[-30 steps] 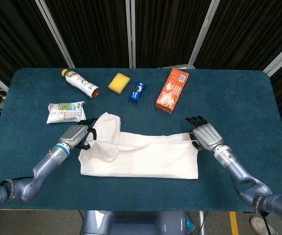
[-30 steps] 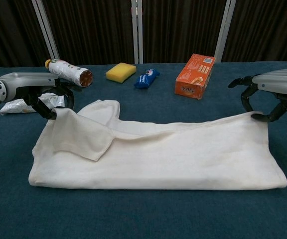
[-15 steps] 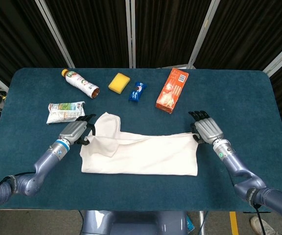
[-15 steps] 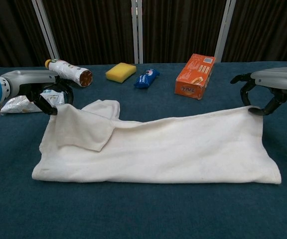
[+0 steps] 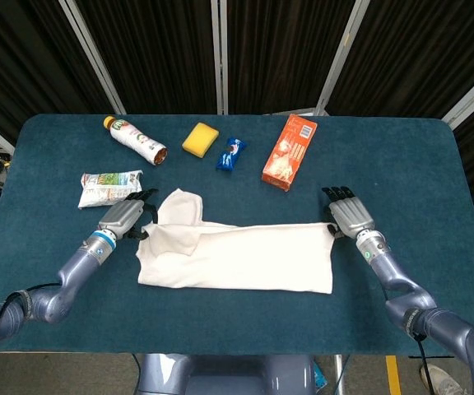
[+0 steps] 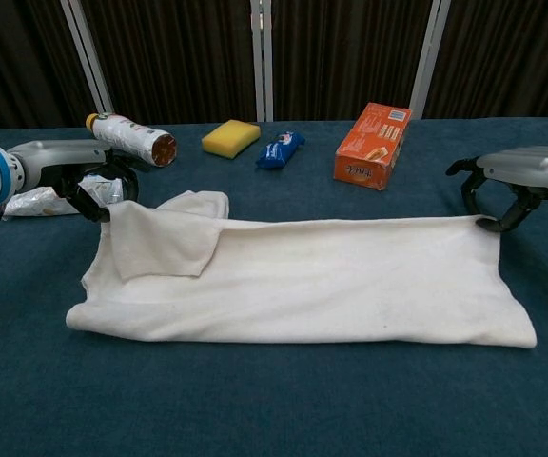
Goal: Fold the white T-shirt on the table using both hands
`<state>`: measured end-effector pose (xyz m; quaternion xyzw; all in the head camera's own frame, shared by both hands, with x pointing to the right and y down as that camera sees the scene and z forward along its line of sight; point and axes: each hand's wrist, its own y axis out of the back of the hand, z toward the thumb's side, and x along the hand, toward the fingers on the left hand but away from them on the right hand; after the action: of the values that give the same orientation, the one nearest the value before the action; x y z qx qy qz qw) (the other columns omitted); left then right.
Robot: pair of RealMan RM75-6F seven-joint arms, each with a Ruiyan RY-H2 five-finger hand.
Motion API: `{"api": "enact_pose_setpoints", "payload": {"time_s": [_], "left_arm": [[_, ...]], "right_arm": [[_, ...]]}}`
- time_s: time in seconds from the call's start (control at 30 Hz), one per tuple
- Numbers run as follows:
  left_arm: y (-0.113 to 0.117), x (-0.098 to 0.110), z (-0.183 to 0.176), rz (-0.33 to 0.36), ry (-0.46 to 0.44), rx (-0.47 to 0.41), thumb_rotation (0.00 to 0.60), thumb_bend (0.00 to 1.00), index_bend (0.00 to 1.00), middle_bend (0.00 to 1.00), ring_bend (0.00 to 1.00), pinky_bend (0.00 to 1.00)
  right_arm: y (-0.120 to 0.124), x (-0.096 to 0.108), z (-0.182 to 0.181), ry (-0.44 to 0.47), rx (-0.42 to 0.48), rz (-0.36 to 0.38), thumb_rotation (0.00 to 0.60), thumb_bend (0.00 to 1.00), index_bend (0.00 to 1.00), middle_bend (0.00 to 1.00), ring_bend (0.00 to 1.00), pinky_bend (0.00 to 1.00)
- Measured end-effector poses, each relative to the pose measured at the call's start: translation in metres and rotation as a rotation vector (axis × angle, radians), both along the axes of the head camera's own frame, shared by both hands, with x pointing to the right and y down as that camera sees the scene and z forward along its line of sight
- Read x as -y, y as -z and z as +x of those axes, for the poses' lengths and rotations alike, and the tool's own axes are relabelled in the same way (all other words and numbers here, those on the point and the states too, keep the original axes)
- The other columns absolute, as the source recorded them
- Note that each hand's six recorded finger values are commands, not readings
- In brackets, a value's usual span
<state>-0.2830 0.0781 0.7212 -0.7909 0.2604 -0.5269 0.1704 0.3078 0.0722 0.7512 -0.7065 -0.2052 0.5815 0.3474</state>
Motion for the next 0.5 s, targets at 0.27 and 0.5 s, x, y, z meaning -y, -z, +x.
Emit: {"api": "enact_pose_setpoints", "payload": {"time_s": [0.27,0.5], "left_arm": [[-0.006,0.001,0.001,-0.002,0.002,0.007,0.6,0.59,0.74,0.0,0.0,0.0],[-0.015,0.001,-0.002,-0.009,0.007,0.027,0.6,0.59,0.72,0.0,0.0,0.0]], "right_arm": [[0.002,-0.002,0.0,-0.02,0.029,-0.005,0.6,0.21,0.03,0.0,0.0,0.0],[0.029,-0.009,0.01,-0.002,0.074,0.03,0.6,0.2,0.03,0.0,0.0,0.0]]}}
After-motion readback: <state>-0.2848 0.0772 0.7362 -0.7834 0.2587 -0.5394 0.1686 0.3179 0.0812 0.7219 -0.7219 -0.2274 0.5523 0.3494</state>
